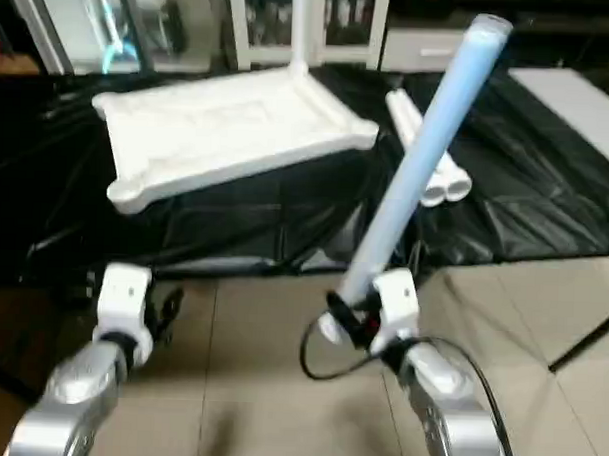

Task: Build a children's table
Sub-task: Insert table leg to table base

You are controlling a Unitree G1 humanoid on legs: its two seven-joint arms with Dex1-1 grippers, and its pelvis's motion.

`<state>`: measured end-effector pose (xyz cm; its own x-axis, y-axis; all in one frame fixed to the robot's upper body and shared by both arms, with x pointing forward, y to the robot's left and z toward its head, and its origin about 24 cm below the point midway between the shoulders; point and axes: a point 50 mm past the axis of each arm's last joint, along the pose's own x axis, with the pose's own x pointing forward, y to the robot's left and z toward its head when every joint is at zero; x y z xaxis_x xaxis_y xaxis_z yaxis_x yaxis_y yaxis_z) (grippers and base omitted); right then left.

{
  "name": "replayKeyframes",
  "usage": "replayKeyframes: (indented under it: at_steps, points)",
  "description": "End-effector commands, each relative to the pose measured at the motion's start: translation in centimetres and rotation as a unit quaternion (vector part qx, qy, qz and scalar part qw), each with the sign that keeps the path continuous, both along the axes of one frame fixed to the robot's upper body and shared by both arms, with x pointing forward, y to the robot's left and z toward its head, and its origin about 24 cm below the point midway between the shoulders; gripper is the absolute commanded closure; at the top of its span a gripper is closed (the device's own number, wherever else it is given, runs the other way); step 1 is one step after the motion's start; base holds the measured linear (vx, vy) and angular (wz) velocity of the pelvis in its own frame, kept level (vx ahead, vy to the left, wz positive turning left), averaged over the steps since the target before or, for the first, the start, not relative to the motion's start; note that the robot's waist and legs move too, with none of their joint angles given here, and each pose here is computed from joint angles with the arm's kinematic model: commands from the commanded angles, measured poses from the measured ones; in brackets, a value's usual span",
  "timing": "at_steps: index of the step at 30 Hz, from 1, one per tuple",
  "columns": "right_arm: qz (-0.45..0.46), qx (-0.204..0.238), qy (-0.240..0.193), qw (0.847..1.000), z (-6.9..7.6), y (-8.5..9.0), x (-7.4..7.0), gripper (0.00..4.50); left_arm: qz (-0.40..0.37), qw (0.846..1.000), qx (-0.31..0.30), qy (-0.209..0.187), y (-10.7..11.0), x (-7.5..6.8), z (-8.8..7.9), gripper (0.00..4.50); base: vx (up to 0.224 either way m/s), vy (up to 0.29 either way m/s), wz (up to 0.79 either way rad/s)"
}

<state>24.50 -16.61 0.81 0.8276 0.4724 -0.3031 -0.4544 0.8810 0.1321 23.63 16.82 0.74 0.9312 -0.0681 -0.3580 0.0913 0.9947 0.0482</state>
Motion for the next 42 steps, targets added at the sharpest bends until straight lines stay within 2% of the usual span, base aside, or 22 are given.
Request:
replayKeyframes:
  at_steps: [1, 3, 4, 5, 6, 7, 8, 11, 12, 15, 20, 23, 24, 26, 27, 28, 29, 30, 32, 35, 38, 42]
  points:
    - [0.003, -0.016, -0.028, 0.999, 0.4, -0.3, 0.3, 2.66, 0.024, 1.000, -0.013, -0.012, 0.7, -0.1, -0.1, 2.11, 0.000, 0.000, 0.00]
    - [0.023, -0.061, -0.025, 0.998, -0.8, -0.5, 0.0, 2.66, 0.047, 0.999, -0.016, -0.008, 1.5, -0.6, -1.1, 2.11, 0.000, 0.000, 0.00]
    - [0.053, -0.130, -0.028, 0.990, -2.1, -0.7, -0.4, 2.66, 0.064, 0.998, -0.021, -0.008, 2.1, -1.1, -2.1, 2.11, 0.000, 0.000, 0.00]
    - [0.053, -0.130, -0.028, 0.990, -2.1, -0.7, -0.4, 2.66, 0.064, 0.998, -0.021, -0.008, 2.1, -1.1, -2.1, 2.11, 0.000, 0.000, 0.00]
    - [0.128, -0.249, -0.035, 0.960, -4.6, -0.9, -1.5, 2.66, 0.086, 0.996, -0.027, -0.016, 2.9, -2.2, -3.8, 2.11, 0.000, 0.000, 0.00]
    - [0.131, -0.252, -0.035, 0.958, -4.7, -0.9, -1.6, 2.66, 0.086, 0.996, -0.027, -0.016, 2.9, -2.2, -3.9, 2.11, 0.000, 0.000, 0.00]
    - [0.133, -0.272, -0.021, 0.953, -6.4, -1.3, -2.2, 2.66, 0.103, 0.994, -0.030, 0.001, 3.6, -3.1, -5.8, 2.11, 0.000, 0.000, 0.00]
    - [0.088, -0.247, 0.014, 0.965, -7.8, -1.7, -2.4, 2.66, 0.115, 0.992, -0.039, 0.025, 3.9, -3.5, -7.2, 2.11, 0.000, 0.000, 0.00]
    - [0.057, -0.234, 0.042, 0.970, -8.9, -1.9, -2.7, 2.66, 0.122, 0.990, -0.042, 0.049, 4.1, -3.8, -8.4, 2.11, 0.000, 0.000, 0.00]
    - [0.034, -0.221, 0.064, 0.973, -9.9, -1.8, -2.8, 2.66, 0.118, 0.988, -0.041, 0.088, 4.3, -4.2, -9.8, 2.11, 0.000, 0.000, 0.00]
    - [0.085, -0.230, 0.080, 0.966, -11.2, 0.0, -3.0, 2.66, 0.113, 0.979, -0.021, 0.170, 4.9, -5.6, -12.4, 2.11, 0.000, 0.000, 0.00]
    - [0.129, -0.256, 0.091, 0.954, -12.0, 0.8, -3.7, 2.66, 0.124, 0.975, -0.019, 0.182, 5.3, -6.0, -13.0, 2.11, 0.000, 0.000, 0.00]
    - [0.157, -0.276, 0.104, 0.943, -12.5, 1.0, -4.3, 2.66, 0.142, 0.973, -0.027, 0.182, 5.7, -6.2, -13.1, 2.11, 0.000, 0.000, 0.00]
    - [0.166, -0.283, 0.111, 0.938, -12.8, 1.0, -4.5, 2.66, 0.149, 0.972, -0.031, 0.181, 5.9, -6.3, -13.2, 2.11, 0.000, 0.000, 0.00]
    - [0.179, -0.306, 0.133, 0.926, -13.3, 0.7, -5.0, 2.66, 0.154, 0.970, -0.029, 0.186, 6.2, -6.4, -13.3, 2.11, 0.000, 0.000, 0.00]
    - [0.195, -0.332, 0.154, 0.910, -13.8, 0.4, -5.6, 2.66, 0.155, 0.969, -0.026, 0.193, 6.4, -6.5, -13.5, 2.11, 0.000, 0.000, 0.00]
    - [0.236, -0.394, 0.205, 0.864, -14.9, -0.8, -7.0, 2.66, 0.144, 0.968, -0.023, 0.203, 6.3, -6.6, -13.7, 2.11, 0.000, 0.000, 0.00]
    - [0.252, -0.415, 0.223, 0.845, -15.2, -1.3, -7.6, 2.66, 0.139, 0.968, -0.020, 0.207, 6.1, -6.6, -13.8, 2.11, 0.000, 0.000, 0.00]
    - [0.256, -0.425, 0.248, 0.832, -15.5, -1.8, -8.2, 2.66, 0.132, 0.966, -0.017, 0.220, 5.8, -6.6, -14.0, 2.11, 0.000, 0.000, 0.00]
    - [0.202, -0.405, 0.284, 0.845, -15.7, -2.3, -8.6, 2.66, 0.106, 0.961, 0.006, 0.254, 5.2, -6.9, -14.5, 2.11, 0.000, 0.000, 0.00]
    - [0.193, -0.410, 0.303, 0.839, -15.8, -2.8, -8.9, 2.66, 0.094, 0.954, 0.018, 0.285, 4.6, -7.6, -15.1, 2.11, 0.000, 0.000, 0.00]
    - [0.099, -0.345, 0.360, 0.861, -16.1, -2.9, -9.7, 2.66, 0.095, 0.945, 0.016, 0.313, 4.0, -7.9, -15.5, 2.11, 0.000, 0.000, 0.00]
